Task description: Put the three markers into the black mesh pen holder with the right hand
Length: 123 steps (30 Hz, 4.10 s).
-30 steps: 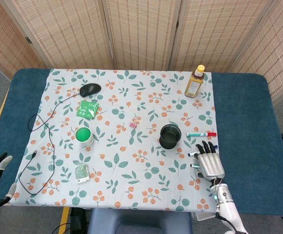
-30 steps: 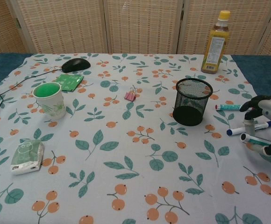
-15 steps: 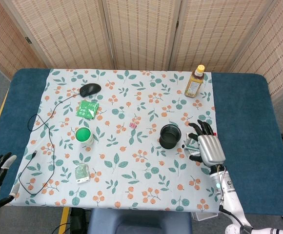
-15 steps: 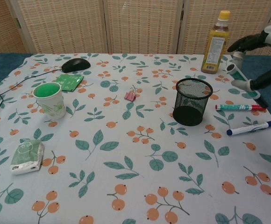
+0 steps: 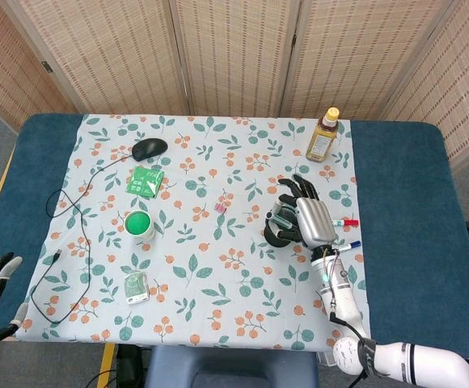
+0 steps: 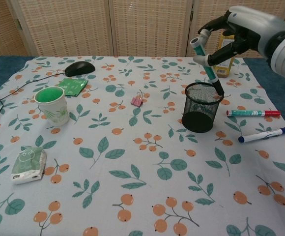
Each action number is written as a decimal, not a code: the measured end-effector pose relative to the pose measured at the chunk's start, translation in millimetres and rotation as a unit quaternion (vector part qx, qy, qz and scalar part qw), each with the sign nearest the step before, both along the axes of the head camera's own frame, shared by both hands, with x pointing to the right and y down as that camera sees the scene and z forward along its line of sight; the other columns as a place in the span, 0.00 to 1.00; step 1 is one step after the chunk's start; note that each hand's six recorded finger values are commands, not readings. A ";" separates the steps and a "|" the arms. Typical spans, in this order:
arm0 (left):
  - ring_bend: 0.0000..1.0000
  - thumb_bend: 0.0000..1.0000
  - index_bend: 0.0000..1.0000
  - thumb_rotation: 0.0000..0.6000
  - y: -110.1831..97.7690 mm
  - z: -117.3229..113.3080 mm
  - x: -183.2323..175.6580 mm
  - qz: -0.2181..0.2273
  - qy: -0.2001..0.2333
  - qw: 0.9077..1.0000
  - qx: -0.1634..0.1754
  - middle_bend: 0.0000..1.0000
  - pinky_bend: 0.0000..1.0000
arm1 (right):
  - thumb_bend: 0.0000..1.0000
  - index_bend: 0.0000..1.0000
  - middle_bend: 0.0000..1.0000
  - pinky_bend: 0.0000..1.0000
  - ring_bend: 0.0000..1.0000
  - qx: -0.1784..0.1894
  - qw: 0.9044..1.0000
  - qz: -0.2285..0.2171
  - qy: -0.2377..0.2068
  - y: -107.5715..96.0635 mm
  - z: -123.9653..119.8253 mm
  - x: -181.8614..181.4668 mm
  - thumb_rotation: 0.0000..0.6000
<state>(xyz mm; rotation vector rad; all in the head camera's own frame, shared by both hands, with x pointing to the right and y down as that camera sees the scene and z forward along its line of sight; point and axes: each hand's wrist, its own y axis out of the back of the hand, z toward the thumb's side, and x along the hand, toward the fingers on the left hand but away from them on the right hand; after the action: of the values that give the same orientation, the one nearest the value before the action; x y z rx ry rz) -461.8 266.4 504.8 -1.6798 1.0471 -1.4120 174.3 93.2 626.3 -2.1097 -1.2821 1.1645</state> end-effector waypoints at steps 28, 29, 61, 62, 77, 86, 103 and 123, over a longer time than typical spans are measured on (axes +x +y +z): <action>0.06 0.45 0.03 1.00 -2.9 10.0 -6.4 -0.012 -0.021 1.000 -0.009 0.07 0.22 | 0.25 0.11 0.00 0.00 0.00 0.011 0.987 -0.117 0.112 14.6 -13.4 61.9 1.00; 0.06 0.45 0.03 1.00 -2.6 10.9 -5.6 -0.012 -0.023 1.000 -0.010 0.07 0.22 | 0.25 0.14 0.00 0.00 0.00 0.018 0.984 -0.126 0.126 17.3 -20.7 69.1 1.00; 0.06 0.45 0.08 1.00 2.6 7.0 0.6 -0.005 -0.020 1.000 -0.005 0.07 0.22 | 0.23 0.41 0.03 0.00 0.00 -0.052 0.921 -0.235 0.307 60.6 67.0 122.1 1.00; 0.06 0.45 0.08 1.00 2.5 6.8 0.4 -0.005 -0.019 1.000 -0.005 0.07 0.22 | 0.23 0.41 0.03 0.00 0.00 -0.054 0.920 -0.235 0.308 60.4 69.2 121.9 1.00; 0.06 0.45 0.07 1.00 1.5 4.3 -1.6 -0.007 -0.017 1.000 0.000 0.07 0.22 | 0.26 0.46 0.04 0.00 0.00 -0.066 0.914 -0.243 0.317 53.9 93.5 110.0 1.00; 0.06 0.45 0.07 1.00 1.6 3.0 -3.0 -0.008 -0.017 1.000 0.001 0.07 0.22 | 0.26 0.46 0.04 0.00 0.00 -0.077 0.908 -0.249 0.327 56.7 102.3 109.5 1.00; 0.06 0.45 0.06 1.00 1.8 0.8 -2.7 -0.006 -0.012 1.000 0.007 0.07 0.22 | 0.27 0.68 0.13 0.00 0.00 -0.083 0.902 -0.248 0.344 56.9 105.9 111.2 1.00; 0.06 0.45 0.06 1.00 3.3 3.0 1.2 -0.002 -0.015 1.000 0.007 0.07 0.22 | 0.27 0.70 0.14 0.00 0.00 0.001 0.955 -0.183 0.232 31.1 8.4 94.6 1.00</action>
<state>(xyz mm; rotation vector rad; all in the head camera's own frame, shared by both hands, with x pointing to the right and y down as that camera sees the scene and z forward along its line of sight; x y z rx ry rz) -460.6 269.8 507.8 -1.6414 1.0421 -1.4253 269.0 124.3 634.7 -1.8138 -0.6490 1.3698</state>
